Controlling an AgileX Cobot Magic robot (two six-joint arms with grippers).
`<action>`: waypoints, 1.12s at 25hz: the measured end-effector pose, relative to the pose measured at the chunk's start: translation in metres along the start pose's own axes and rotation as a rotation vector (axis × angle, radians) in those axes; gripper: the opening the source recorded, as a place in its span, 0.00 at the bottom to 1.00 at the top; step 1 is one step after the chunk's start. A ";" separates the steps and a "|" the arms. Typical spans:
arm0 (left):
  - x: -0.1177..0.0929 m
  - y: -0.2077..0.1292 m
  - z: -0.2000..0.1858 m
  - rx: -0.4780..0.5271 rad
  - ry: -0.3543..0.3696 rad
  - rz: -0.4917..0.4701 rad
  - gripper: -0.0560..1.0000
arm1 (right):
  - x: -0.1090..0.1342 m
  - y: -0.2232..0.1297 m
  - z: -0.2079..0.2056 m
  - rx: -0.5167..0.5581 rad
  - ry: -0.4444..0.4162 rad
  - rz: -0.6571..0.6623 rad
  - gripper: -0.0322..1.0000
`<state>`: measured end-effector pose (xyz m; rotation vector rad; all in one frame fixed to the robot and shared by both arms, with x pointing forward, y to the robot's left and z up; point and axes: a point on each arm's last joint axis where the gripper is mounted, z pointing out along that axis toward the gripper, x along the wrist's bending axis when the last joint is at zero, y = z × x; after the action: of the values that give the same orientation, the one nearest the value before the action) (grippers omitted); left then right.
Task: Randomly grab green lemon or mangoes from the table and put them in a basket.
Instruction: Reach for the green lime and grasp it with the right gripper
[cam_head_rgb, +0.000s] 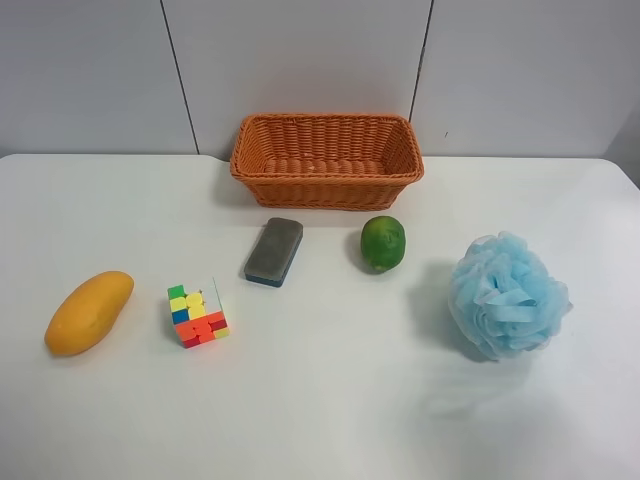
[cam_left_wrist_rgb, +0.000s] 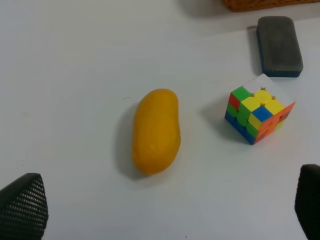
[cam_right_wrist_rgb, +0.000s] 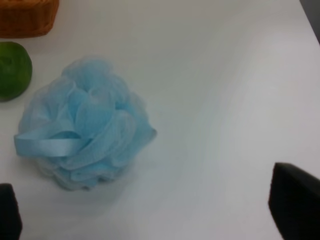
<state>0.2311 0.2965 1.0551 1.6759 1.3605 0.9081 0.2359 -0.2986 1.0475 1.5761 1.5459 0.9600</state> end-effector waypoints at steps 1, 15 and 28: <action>0.000 0.000 0.000 0.000 0.000 0.000 0.99 | 0.000 0.000 0.000 0.000 0.000 0.000 0.99; 0.000 0.000 0.000 0.000 0.000 0.000 0.99 | 0.000 0.000 0.000 0.000 0.000 0.000 0.99; 0.000 0.000 0.000 0.000 0.000 0.001 0.99 | 0.000 0.000 0.000 0.000 0.000 0.004 0.99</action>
<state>0.2311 0.2965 1.0551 1.6770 1.3595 0.9088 0.2359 -0.2986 1.0475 1.5798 1.5432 0.9623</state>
